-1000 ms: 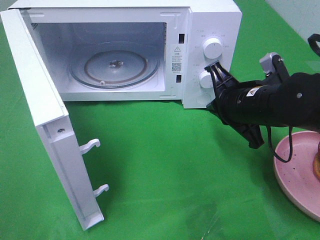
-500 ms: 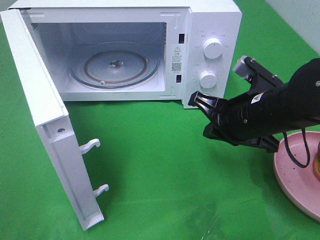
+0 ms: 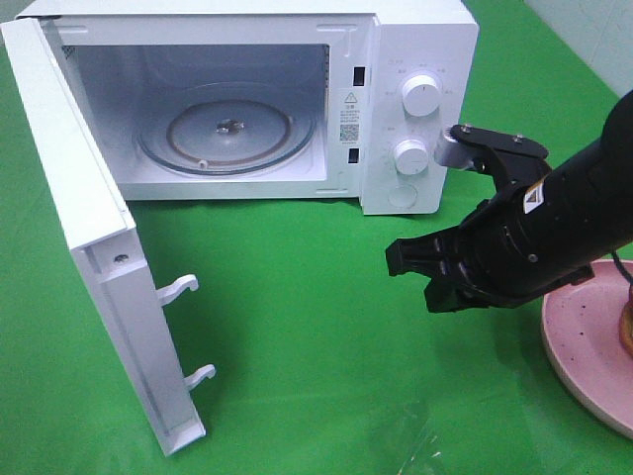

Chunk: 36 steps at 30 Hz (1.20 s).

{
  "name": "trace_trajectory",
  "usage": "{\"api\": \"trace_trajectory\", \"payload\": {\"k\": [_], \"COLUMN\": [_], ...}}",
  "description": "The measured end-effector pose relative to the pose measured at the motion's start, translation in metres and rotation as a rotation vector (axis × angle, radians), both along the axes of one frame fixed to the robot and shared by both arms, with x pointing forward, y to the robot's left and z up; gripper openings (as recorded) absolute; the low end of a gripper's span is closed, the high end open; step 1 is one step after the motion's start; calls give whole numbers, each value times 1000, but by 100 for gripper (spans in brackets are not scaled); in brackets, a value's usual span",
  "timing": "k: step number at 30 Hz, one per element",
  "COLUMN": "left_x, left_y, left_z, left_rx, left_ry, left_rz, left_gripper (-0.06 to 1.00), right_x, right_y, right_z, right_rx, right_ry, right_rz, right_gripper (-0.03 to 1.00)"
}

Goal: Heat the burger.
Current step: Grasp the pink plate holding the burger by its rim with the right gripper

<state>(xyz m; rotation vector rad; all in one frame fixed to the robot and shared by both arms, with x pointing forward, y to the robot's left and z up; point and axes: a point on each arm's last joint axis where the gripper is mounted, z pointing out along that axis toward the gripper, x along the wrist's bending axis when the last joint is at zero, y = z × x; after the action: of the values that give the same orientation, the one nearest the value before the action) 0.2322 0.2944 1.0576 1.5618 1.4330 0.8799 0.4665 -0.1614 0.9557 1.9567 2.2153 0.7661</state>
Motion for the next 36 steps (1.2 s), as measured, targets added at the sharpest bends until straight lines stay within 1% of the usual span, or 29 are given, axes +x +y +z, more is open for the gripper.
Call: {"api": "trace_trajectory", "payload": {"k": [1, 2, 3, 5, 6, 7, 8, 9, 15, 16, 18, 19, 20, 21, 22, 23, 24, 25, 26, 27, 28, 29, 30, 31, 32, 33, 34, 35, 36], "left_x": [0, 0, 0, 0, 0, 0, 0, 0, 0, 0, 0, 0, 0, 0, 0, 0, 0, 0, 0, 0, 0, 0, 0, 0, 0, 0, 0, 0, 0], "left_y": [0, 0, 0, 0, 0, 0, 0, 0, 0, 0, 0, 0, 0, 0, 0, 0, 0, 0, 0, 0, 0, 0, 0, 0, 0, 0, 0, 0, 0], "left_z": [0, 0, 0, 0, 0, 0, 0, 0, 0, 0, 0, 0, 0, 0, 0, 0, 0, 0, 0, 0, 0, 0, 0, 0, 0, 0, 0, 0, 0], "left_rx": [0, 0, 0, 0, 0, 0, 0, 0, 0, 0, 0, 0, 0, 0, 0, 0, 0, 0, 0, 0, 0, 0, 0, 0, 0, 0, 0, 0, 0], "left_ry": [0, 0, 0, 0, 0, 0, 0, 0, 0, 0, 0, 0, 0, 0, 0, 0, 0, 0, 0, 0, 0, 0, 0, 0, 0, 0, 0, 0, 0], "left_rz": [0, 0, 0, 0, 0, 0, 0, 0, 0, 0, 0, 0, 0, 0, 0, 0, 0, 0, 0, 0, 0, 0, 0, 0, 0, 0, 0, 0, 0], "left_gripper": [99, 99, 99, 99, 99, 99, 99, 99, 99, 99, 99, 99, 99, 99, 99, 99, 99, 99, 99, 99, 99, 99, 99, 99, 99, 99, 99, 99, 99], "right_x": [0, 0, 0, 1, 1, 1, 1, 1, 1, 0, -1, -2, -2, -2, -2, -1, -1, -1, 0, 0, 1, 1, 1, 1, 2, 3, 3, 4, 4], "right_y": [0, -1, -1, -3, -3, -4, -4, -6, -9, -12, -13, -18, -18, -23, -23, -29, -29, -32, -38, -38, -42, -42, -45, -45, -48, -48, -48, -50, -50], "right_z": [0, 7, 7, 18, 18, 24, 24, 30, 46, 51, 53, 57, 57, 61, 61, 64, 64, 65, 66, 66, 67, 67, 67, 67, 67, 67, 67, 67, 67], "right_rx": [0, -49, -49, -139, -139, -174, -174, -205, -260, -283, -293, -311, -311, -312, -312, -317, -317, -320, -335, -335, -350, -350, -369, -369, -389, -400, -400, -413, -413], "right_ry": [0, 16, 16, 64, 64, 80, 80, 94, 99, 89, 86, 74, 74, 60, 60, 53, 53, 54, 61, 61, 62, 62, 65, 65, 58, 53, 53, 48, 48], "right_rz": [0, 50, 50, 117, 117, 137, 137, 153, 176, 184, 188, 187, 187, 171, 171, 151, 151, 144, 130, 130, 120, 120, 119, 119, 121, 124, 124, 126, 126], "right_gripper": [7, 7, 7, 9, 9, 10, 10, 11, 14, 16, 17, 19, 19, 23, 23, 27, 27, 29, 35, 35, 43, 43, 53, 53, 63, 68, 68, 79, 79]}}
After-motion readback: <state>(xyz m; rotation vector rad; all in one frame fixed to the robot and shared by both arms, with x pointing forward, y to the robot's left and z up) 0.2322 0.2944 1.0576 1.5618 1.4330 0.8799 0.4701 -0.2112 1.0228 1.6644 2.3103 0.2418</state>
